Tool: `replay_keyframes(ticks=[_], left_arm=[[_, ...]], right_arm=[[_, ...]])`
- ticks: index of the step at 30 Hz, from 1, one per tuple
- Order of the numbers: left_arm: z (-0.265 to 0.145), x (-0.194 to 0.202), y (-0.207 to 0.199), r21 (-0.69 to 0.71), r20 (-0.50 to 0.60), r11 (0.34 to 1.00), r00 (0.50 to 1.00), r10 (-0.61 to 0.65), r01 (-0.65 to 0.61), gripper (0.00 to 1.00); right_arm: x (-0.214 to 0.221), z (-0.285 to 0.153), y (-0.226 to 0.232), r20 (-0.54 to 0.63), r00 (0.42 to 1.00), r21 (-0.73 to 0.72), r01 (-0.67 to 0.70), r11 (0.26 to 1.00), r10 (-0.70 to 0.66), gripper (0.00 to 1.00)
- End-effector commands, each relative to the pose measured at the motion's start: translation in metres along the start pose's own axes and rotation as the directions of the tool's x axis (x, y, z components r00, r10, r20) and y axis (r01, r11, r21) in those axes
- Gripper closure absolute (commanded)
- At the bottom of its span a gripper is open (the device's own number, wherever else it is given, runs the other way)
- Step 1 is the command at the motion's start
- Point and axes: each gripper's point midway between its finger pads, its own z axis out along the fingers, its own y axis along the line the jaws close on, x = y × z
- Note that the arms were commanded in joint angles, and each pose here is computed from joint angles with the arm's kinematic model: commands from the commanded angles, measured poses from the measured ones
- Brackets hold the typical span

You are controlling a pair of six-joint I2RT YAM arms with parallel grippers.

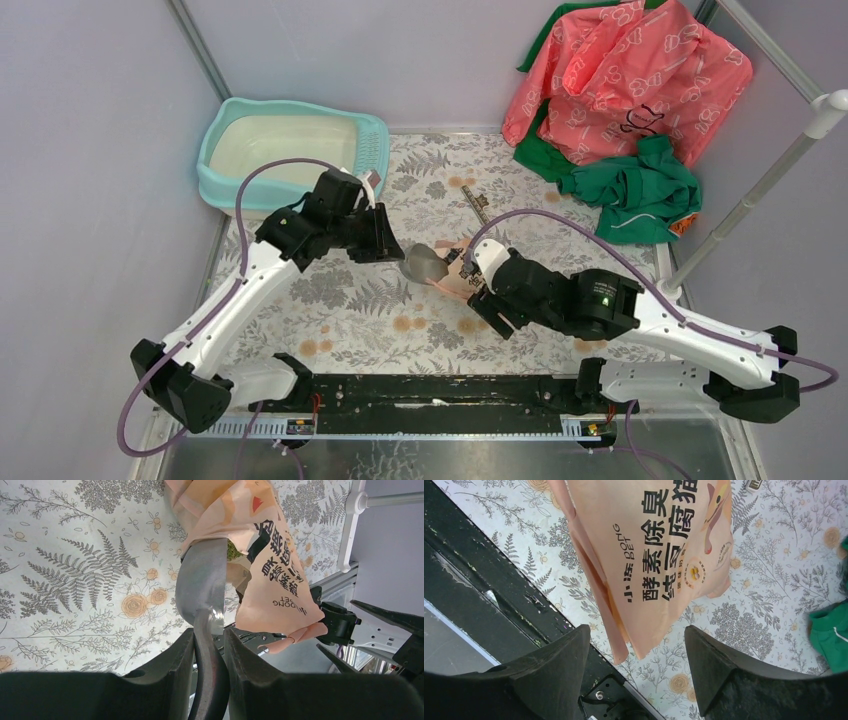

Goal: Fill the litter box with clean litter
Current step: 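Scoop the cat litter from the cat litter bag.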

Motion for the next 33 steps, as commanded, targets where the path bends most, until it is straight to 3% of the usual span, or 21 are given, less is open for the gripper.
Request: replay_keyframes(ticks=[1,8,14,26,29,33], left_arm=[[-0.004,-0.029,-0.017,0.040,0.096,0.997,0.993,0.063,-0.067,0.91],[-0.009,-0.035,-0.024,0.049,0.105,0.995,0.992,0.076,-0.082,0.91],[-0.011,-0.036,-0.025,0.052,0.105,0.995,0.991,0.079,-0.085,0.91],[-0.014,-0.039,-0.028,0.052,0.111,0.994,0.990,0.088,-0.094,0.91],[-0.014,-0.040,-0.028,0.053,0.112,0.994,0.990,0.090,-0.097,0.91],[-0.013,-0.042,-0.028,0.047,0.115,0.994,0.989,0.091,-0.096,0.91]], right_arm=[[-0.013,-0.007,-0.007,0.060,0.998,0.058,0.019,0.998,-0.022,0.23],[-0.009,0.015,0.004,0.018,0.997,0.047,0.073,0.996,-0.074,0.21],[-0.012,0.027,0.002,0.012,0.996,0.090,0.088,0.992,-0.089,0.34],[-0.002,0.048,-0.025,-0.110,0.992,0.203,0.090,0.975,-0.069,0.42],[-0.004,0.049,-0.033,-0.110,0.993,0.220,0.068,0.973,-0.045,0.52],[-0.010,0.043,-0.048,-0.096,0.995,0.259,0.040,0.965,-0.016,0.96]])
